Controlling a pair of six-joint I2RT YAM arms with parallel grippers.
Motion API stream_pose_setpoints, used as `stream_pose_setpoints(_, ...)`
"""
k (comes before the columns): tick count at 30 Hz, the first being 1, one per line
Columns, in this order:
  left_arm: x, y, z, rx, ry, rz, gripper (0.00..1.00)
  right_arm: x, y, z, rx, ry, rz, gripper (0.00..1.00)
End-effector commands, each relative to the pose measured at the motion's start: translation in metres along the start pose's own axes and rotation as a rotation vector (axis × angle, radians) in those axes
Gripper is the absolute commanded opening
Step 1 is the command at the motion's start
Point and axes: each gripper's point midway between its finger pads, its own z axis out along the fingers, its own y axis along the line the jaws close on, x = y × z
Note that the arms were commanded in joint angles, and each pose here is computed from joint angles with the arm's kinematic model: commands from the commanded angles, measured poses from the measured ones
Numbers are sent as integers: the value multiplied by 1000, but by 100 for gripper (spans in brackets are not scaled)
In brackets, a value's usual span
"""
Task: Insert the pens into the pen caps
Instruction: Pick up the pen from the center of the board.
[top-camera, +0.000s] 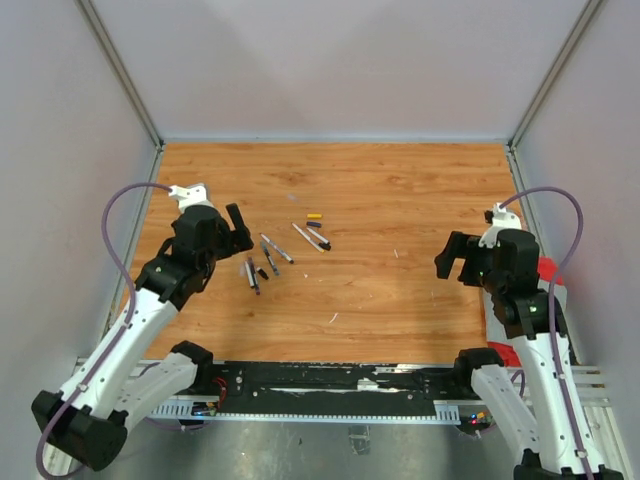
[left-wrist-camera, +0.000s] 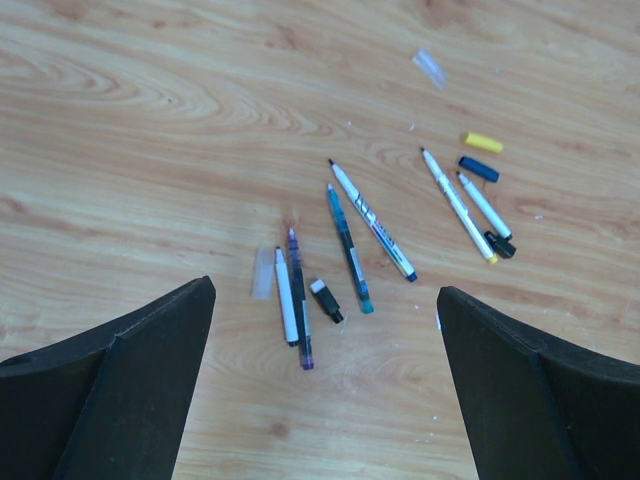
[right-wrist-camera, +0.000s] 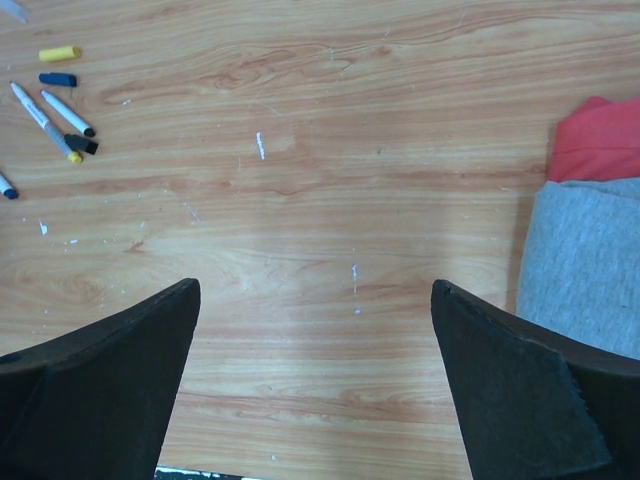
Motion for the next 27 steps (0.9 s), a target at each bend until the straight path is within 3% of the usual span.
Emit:
stream_pose_setpoints(1, 16, -10, 16, 27, 57, -32, 100, -9, 13, -5, -81, 4, -48, 100)
stream_pose_setpoints(6, 24, -8, 26, -6, 102, 1, 100, 3, 17, 4, -114, 81, -81, 97)
stream_pose_setpoints(14, 4, -7, 7, 37, 43, 98, 100, 14, 42, 30, -188, 228, -144, 93)
stream_pose_setpoints(21, -10, -20, -26, 205, -51, 124, 100, 18, 99, 66, -263, 279, -320, 94)
stream_pose_setpoints(27, -14, -23, -35, 237, -71, 124, 100, 17, 156, 97, -363, 304, -436, 93)
